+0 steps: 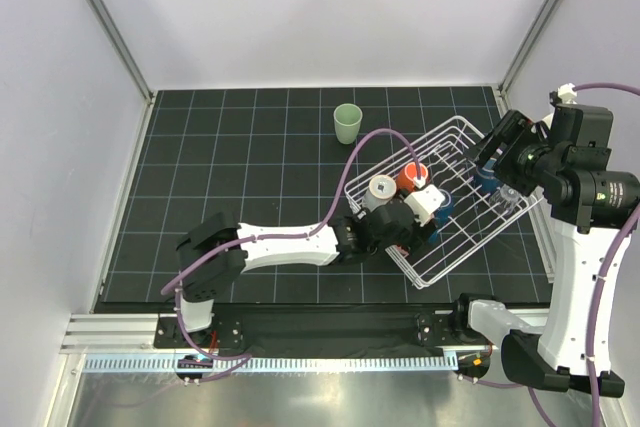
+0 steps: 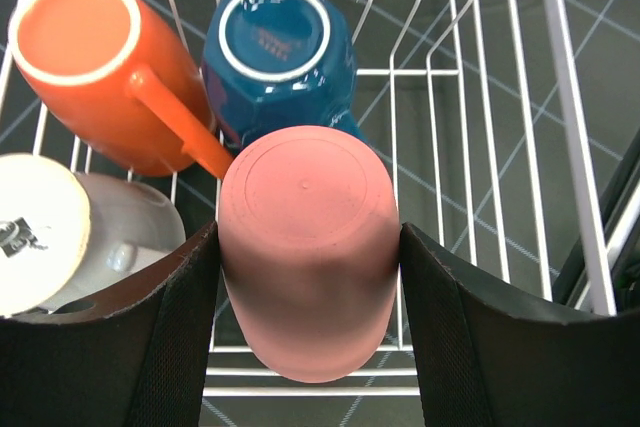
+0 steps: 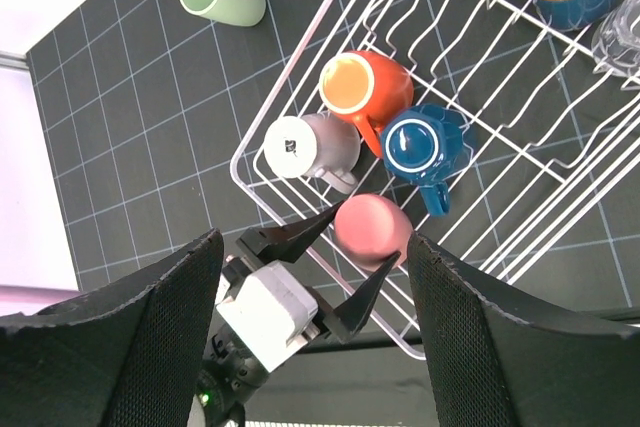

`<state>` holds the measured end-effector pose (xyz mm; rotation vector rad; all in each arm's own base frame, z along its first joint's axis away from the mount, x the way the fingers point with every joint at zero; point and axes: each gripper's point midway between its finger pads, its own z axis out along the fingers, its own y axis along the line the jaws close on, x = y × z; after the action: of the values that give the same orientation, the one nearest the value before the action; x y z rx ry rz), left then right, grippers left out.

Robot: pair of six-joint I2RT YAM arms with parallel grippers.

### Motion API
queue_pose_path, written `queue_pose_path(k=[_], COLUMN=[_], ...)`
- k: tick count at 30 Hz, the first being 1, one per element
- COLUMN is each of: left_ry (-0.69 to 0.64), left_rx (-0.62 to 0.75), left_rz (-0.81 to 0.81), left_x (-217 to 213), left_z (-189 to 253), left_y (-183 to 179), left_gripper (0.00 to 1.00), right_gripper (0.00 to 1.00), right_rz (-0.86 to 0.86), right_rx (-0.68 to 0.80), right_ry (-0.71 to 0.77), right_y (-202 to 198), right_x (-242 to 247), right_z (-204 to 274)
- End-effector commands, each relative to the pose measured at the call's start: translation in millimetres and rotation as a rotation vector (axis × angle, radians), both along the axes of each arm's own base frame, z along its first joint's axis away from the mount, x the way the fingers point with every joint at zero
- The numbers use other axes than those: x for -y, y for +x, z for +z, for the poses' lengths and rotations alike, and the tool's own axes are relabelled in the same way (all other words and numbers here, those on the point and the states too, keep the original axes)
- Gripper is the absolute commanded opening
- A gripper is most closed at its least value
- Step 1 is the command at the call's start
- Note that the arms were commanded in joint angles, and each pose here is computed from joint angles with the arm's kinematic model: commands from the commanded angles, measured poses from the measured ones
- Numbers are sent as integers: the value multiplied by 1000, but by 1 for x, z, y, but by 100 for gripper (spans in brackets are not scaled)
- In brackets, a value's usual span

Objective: Load the cups into the dish rack

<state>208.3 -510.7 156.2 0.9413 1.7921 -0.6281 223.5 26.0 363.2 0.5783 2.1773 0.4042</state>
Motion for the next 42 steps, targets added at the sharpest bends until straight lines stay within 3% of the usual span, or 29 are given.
queue_pose_path(k=[1,22,27,30,42], left_ry=[-80,-46,-33,-40,-66], left_rx=[23,-18,-44,-30,-5], left_rz=[40,56,67,69,69], left_x=[6,4,0,1,19], left_z=[13,-22,-30,-25,-13], left_y=[5,4,2,3,11], left_gripper=[0,0,5,0,0], right_gripper=[75,75,75,75,75], right_rz=[18,45,47,48,56], right_rx=[4,-14,-22,-25,-34], right_ry=[7,24,38,39,47], right_y=[-4,-3,-2,-3,-7], right_x=[-3,-8,-10,-10,-13], right_z=[-2,-8,-12,-14,-18])
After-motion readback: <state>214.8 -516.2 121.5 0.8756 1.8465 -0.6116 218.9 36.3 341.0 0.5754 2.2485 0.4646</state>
